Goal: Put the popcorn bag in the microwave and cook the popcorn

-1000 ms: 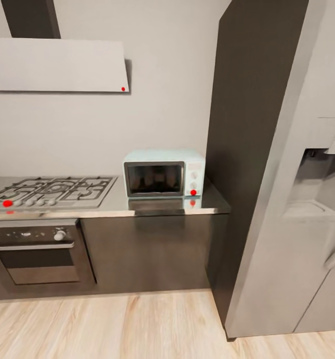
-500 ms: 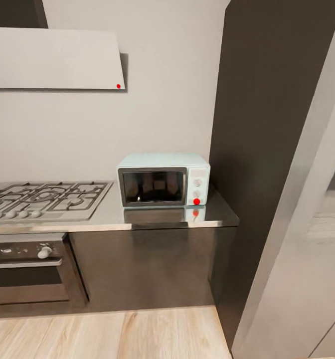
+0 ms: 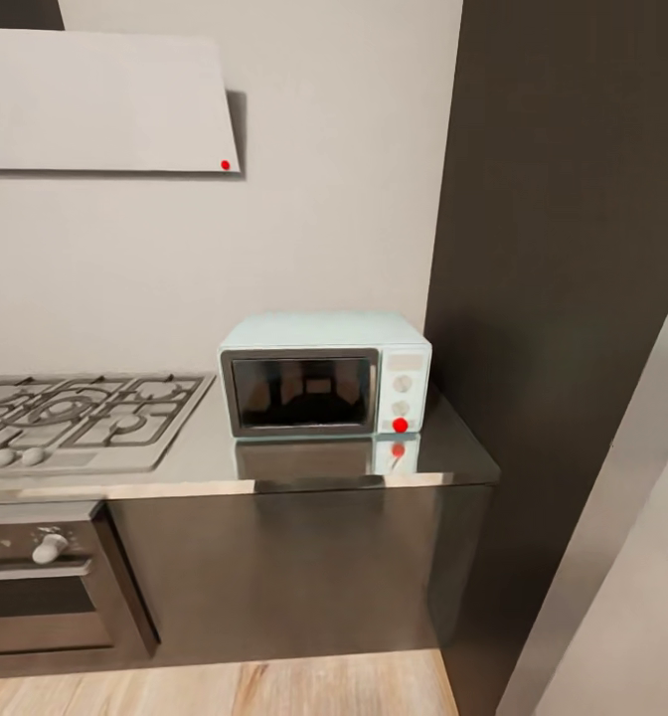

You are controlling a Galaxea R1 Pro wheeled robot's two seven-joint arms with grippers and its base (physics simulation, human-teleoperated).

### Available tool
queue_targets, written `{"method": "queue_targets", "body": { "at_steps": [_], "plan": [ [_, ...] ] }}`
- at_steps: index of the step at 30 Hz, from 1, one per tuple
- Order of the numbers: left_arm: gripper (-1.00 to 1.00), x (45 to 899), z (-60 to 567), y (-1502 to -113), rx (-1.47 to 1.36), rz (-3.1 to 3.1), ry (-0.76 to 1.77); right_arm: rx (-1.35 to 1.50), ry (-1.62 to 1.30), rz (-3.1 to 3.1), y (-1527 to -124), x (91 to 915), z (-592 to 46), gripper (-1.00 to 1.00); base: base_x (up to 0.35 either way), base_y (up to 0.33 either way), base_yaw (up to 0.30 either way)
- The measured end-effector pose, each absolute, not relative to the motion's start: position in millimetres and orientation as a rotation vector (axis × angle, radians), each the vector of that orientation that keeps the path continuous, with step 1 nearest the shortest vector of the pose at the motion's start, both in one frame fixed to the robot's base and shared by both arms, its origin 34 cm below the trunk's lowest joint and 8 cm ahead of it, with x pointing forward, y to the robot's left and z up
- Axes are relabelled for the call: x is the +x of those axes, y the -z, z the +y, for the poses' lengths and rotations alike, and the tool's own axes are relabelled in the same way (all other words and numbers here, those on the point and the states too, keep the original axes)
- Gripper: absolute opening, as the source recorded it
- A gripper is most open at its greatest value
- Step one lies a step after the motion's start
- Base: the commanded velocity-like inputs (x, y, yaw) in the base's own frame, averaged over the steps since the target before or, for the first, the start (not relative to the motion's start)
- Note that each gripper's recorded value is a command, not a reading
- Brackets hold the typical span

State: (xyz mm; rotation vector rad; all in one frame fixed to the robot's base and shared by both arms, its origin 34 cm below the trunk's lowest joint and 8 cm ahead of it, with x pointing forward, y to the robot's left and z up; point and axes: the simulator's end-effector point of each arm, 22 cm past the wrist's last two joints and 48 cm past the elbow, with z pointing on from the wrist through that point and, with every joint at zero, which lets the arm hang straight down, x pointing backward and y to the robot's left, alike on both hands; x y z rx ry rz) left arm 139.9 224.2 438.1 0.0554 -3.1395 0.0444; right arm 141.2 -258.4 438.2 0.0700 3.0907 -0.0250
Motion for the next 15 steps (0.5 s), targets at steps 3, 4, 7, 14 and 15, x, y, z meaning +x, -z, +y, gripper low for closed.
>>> {"method": "queue_targets", "body": {
  "at_steps": [3, 4, 7, 14, 15],
  "plan": [
    [1.0, 140.2, 224.1, -438.1, 0.055, -3.14, -0.045, 0.07, 0.025, 3.091, -438.2, 141.2, -258.4, 1.0, 0.051, 0.0, 0.0],
    [1.0, 140.0, 224.2, -438.0, 0.055, -3.139, -0.045, 0.071, 0.025, 3.091, -438.1, 141.3, -258.4, 1.0, 0.013, 0.0, 0.0],
    [1.0, 140.2, 224.2, -438.0, 0.055, -3.14, -0.044, 0.072, 0.025, 3.091, -438.1, 141.3, -258.4, 1.0, 0.004, 0.0, 0.0],
    [1.0, 140.1, 224.2, -438.0, 0.055, -3.14, -0.045, 0.062, 0.024, 3.091, -438.1, 141.4, -257.9, 1.0, 0.0, 0.0, 0.0],
    [1.0, 140.3, 224.2, -438.0, 0.055, -3.14, -0.045, 0.065, 0.024, 3.091, -438.1, 141.4, -258.0, 1.0, 0.0, 0.0, 0.0]
  ]
}}
